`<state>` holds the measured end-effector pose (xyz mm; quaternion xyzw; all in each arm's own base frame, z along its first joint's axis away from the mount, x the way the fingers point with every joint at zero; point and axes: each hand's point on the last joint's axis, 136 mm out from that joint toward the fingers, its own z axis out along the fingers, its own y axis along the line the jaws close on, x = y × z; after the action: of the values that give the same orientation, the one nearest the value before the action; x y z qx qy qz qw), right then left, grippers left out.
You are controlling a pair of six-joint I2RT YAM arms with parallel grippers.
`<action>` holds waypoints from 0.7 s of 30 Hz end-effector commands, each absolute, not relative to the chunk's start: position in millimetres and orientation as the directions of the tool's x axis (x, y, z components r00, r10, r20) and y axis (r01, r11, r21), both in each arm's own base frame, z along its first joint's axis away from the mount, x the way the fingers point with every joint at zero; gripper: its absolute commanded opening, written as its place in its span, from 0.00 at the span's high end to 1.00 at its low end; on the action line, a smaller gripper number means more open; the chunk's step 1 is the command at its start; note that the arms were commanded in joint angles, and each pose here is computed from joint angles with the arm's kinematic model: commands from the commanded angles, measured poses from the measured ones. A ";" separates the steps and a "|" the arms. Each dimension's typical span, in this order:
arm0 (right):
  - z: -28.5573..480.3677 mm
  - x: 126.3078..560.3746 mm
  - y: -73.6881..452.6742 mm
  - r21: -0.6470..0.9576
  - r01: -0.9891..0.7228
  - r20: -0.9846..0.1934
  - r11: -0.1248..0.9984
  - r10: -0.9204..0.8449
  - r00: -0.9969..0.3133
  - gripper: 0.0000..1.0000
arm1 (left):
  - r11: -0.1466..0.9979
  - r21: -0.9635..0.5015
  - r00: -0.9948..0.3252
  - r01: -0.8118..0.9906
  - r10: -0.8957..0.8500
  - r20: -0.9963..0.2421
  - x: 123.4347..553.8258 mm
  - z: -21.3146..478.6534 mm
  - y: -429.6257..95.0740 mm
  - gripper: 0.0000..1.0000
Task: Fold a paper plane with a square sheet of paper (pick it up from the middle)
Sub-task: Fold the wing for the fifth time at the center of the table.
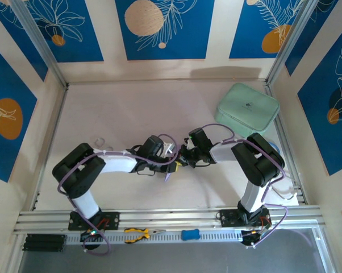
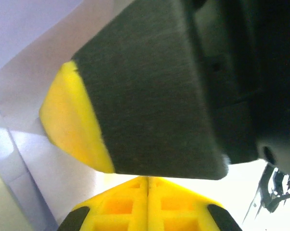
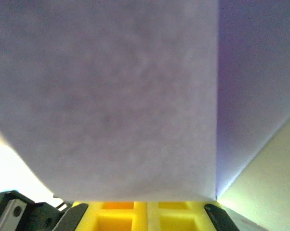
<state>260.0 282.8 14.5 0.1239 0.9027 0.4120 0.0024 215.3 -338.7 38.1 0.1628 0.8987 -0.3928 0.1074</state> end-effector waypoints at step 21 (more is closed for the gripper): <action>-32.9 230.4 240.4 0.569 0.362 0.179 0.739 0.318 -0.931 0.95 | 0.754 -0.597 -0.952 0.275 0.302 -0.057 130.9 -15.6 -263.5 0.97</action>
<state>256.9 280.8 14.1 0.1240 0.9027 0.4121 0.0021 182.0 -304.0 18.3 0.1627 0.9101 -0.3719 0.0835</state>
